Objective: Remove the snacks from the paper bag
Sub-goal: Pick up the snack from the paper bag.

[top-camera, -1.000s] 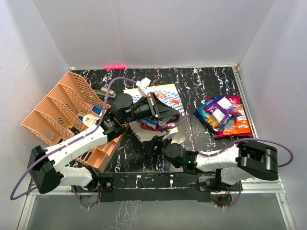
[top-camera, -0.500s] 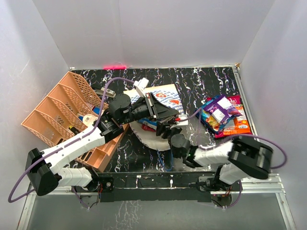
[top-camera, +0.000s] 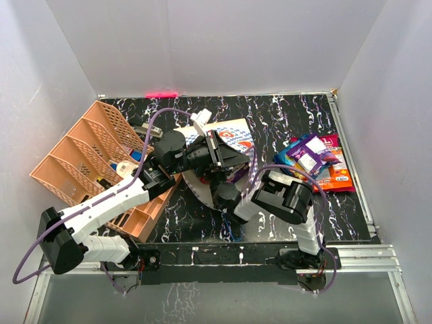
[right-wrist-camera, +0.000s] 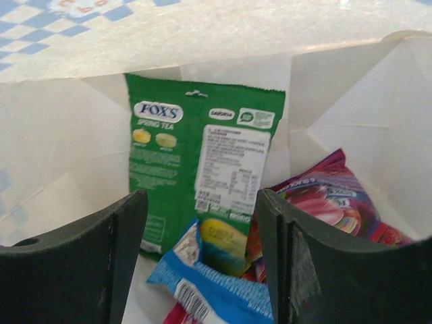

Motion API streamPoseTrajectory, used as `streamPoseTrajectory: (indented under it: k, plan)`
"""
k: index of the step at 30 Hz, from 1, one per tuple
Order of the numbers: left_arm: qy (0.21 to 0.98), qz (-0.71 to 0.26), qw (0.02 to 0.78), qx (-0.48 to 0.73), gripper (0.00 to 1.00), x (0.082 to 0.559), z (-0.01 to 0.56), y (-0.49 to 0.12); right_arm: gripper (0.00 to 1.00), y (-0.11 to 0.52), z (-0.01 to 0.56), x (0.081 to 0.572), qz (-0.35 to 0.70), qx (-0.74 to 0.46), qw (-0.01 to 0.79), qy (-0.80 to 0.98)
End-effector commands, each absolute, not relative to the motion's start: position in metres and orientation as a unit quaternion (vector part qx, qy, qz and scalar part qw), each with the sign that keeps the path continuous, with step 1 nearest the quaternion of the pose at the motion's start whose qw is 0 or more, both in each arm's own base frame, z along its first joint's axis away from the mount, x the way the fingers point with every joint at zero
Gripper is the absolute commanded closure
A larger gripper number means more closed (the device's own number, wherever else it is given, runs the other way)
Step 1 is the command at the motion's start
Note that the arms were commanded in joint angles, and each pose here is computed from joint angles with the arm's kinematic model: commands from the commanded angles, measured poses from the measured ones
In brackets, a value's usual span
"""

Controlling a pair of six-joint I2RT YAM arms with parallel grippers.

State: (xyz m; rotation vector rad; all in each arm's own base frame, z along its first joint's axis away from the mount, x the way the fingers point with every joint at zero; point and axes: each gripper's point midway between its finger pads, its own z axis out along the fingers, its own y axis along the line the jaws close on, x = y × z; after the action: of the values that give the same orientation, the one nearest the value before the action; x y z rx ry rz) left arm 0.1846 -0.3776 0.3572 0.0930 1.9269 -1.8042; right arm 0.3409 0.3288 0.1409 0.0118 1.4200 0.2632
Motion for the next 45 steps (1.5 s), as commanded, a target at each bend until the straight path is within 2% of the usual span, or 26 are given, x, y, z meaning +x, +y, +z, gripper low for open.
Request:
streamPoseTrajectory:
  k: [1, 8, 11, 18, 22, 32, 37, 45]
  plan:
    - [0.679, -0.687, 0.251, 0.061, 1.00, 0.168, 0.384, -0.372, 0.31, 0.321, 0.170, 0.359, 0.143, 0.047, 0.777, 0.612]
    - [0.700, -0.662, 0.264, 0.055, 1.00, 0.171, 0.373, -0.366, 0.18, 0.329, 0.145, 0.375, 0.173, 0.034, 0.748, 0.640]
    - [0.701, -0.662, 0.260, 0.052, 1.00, 0.170, 0.369, -0.365, 0.15, 0.333, 0.139, 0.383, 0.181, 0.043, 0.742, 0.645]
    - [0.704, -0.658, 0.260, 0.056, 1.00, 0.169, 0.370, -0.364, 0.18, 0.338, 0.124, 0.405, 0.185, 0.076, 0.718, 0.666]
    - [0.706, -0.657, 0.258, 0.058, 1.00, 0.167, 0.370, -0.363, 0.30, 0.330, 0.113, 0.415, 0.186, 0.098, 0.704, 0.678]
    - [0.710, -0.649, 0.267, 0.064, 1.00, 0.167, 0.373, -0.360, 0.27, 0.345, 0.089, 0.433, 0.207, 0.075, 0.665, 0.714]
    - [0.715, -0.644, 0.265, 0.064, 1.00, 0.168, 0.371, -0.361, 0.37, 0.364, 0.074, 0.439, 0.230, 0.063, 0.652, 0.720]
    - [0.729, -0.629, 0.265, 0.052, 1.00, 0.168, 0.362, -0.354, 0.76, 0.373, 0.083, 0.444, 0.254, 0.030, 0.661, 0.705]
